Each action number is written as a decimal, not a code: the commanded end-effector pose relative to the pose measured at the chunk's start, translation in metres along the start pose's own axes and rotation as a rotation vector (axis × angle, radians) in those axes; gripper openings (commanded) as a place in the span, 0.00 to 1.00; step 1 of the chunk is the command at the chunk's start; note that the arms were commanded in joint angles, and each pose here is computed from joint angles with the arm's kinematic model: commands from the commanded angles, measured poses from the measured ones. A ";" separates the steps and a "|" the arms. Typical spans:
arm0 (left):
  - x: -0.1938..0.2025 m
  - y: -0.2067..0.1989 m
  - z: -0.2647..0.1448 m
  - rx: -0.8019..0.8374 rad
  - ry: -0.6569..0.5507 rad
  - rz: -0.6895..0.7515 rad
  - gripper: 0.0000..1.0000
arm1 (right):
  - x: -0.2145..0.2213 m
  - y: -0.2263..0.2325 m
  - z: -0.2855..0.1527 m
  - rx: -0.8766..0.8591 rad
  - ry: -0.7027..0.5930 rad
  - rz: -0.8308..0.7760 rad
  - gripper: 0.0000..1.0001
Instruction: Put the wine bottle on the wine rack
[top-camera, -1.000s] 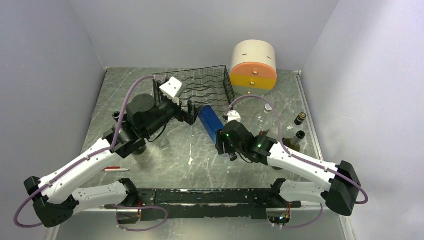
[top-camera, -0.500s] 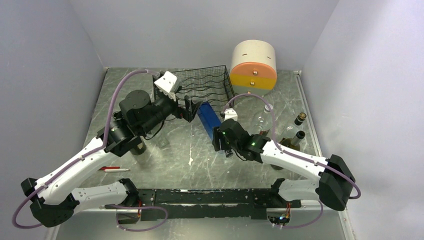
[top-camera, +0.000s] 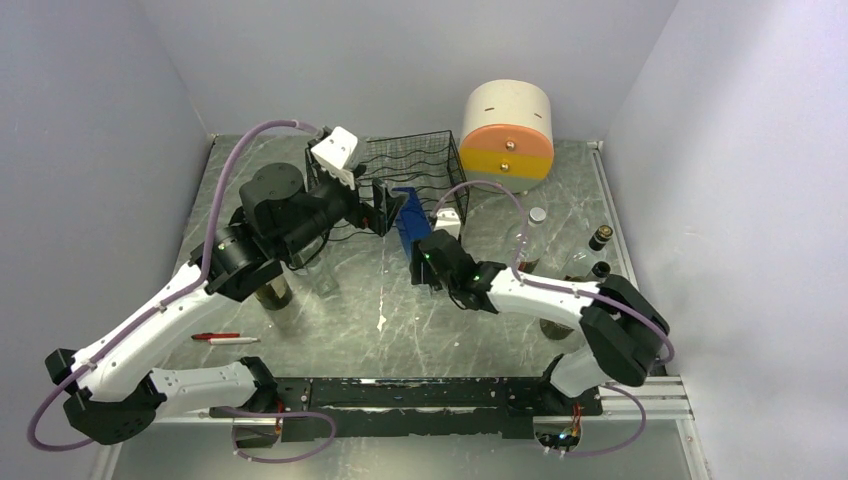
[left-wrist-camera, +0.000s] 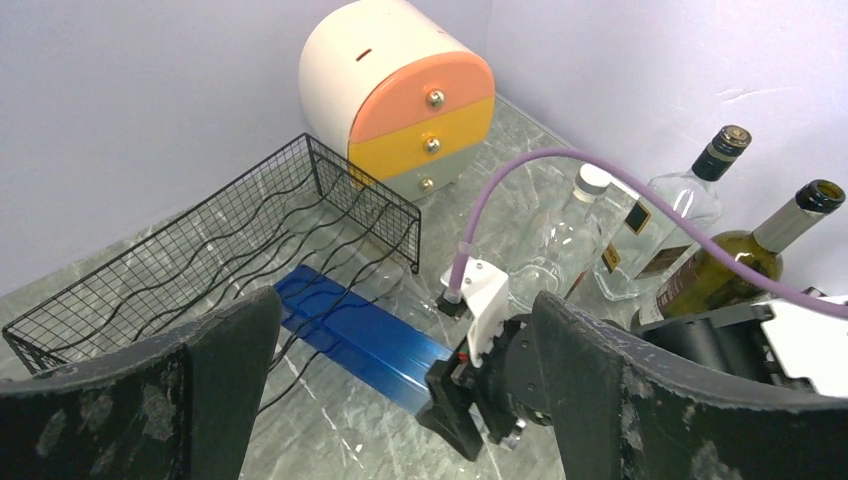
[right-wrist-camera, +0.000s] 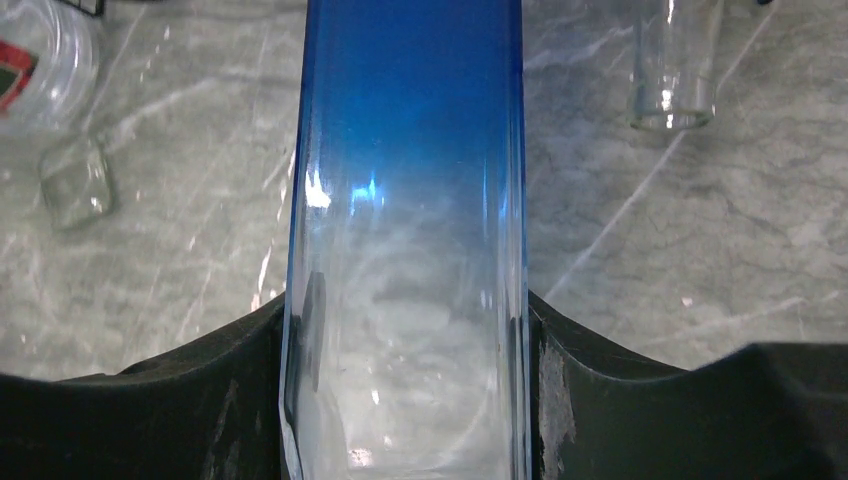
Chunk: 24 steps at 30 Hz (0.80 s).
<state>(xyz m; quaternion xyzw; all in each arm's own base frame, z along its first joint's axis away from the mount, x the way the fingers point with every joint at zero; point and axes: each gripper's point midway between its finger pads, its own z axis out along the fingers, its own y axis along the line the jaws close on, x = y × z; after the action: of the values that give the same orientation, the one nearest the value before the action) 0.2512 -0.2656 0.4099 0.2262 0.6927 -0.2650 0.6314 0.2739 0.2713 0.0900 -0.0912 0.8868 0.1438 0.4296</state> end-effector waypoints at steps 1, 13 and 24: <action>-0.013 -0.006 -0.010 0.029 -0.005 -0.018 0.99 | -0.116 0.030 0.003 -0.069 -0.365 0.216 0.00; -0.009 -0.004 -0.009 0.023 0.009 -0.009 0.99 | -0.133 0.036 0.048 -0.071 -0.404 0.227 0.00; -0.002 -0.004 -0.007 0.022 0.024 -0.016 0.99 | -0.136 0.030 0.080 -0.055 -0.388 0.235 0.00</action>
<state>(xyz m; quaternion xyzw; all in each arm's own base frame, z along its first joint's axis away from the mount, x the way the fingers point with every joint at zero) 0.2474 -0.2616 0.4083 0.2305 0.7017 -0.2605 0.6218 0.3678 0.3080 0.0733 -0.0202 0.8662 0.1610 0.4727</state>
